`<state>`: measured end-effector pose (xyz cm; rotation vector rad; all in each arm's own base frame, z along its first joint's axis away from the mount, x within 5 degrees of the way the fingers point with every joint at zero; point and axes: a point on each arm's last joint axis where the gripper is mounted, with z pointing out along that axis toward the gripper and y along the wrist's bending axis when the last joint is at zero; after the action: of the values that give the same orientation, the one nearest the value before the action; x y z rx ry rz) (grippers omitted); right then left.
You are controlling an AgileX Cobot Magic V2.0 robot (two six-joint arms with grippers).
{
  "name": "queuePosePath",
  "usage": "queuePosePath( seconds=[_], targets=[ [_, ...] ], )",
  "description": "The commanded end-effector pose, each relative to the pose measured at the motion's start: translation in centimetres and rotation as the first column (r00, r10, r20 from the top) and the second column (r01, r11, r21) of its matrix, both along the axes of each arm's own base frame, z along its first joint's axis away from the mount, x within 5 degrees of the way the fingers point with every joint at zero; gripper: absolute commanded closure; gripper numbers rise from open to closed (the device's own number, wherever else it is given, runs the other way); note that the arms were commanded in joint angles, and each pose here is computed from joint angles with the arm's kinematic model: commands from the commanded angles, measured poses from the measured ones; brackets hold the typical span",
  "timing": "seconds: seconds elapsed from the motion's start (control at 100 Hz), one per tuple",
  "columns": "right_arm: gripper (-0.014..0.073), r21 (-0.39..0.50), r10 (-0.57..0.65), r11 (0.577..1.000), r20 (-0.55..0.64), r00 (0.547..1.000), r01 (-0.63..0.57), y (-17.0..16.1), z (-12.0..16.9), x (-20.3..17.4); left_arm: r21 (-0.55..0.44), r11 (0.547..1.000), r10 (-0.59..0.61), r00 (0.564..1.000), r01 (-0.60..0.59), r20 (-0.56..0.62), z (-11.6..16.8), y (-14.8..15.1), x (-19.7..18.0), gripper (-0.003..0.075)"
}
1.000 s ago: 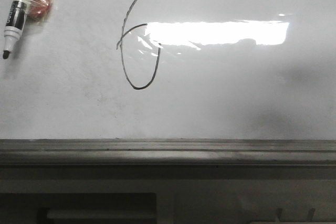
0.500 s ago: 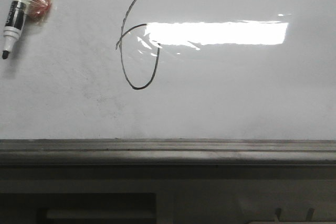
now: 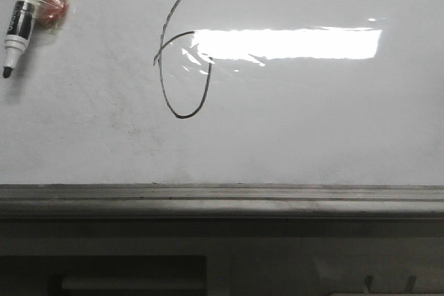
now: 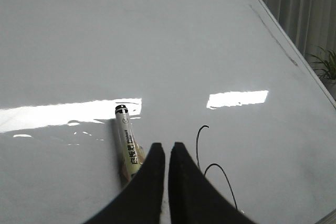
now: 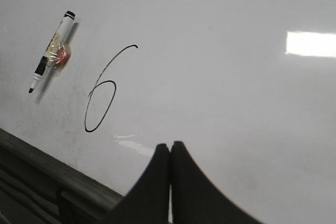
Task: Write number 6 on whiteboard
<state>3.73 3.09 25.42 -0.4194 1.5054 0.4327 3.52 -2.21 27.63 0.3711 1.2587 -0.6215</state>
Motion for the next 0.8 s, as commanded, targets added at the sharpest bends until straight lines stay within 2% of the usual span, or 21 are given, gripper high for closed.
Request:
queuePosePath(
  seconds=[0.0,0.79],
  targets=[
    [0.0660,0.048,-0.047,0.998,0.058,0.997,0.044,-0.38,1.31,0.13,-0.026,1.000,0.015,1.000,-0.015,0.002,0.83,0.23,0.00,0.0740],
    [0.0660,0.048,-0.047,0.998,0.058,0.997,0.044,-0.38,1.31,0.13,-0.031,0.999,0.014,1.000,-0.014,-0.008,0.67,0.21,0.05,0.0740]
  ],
)
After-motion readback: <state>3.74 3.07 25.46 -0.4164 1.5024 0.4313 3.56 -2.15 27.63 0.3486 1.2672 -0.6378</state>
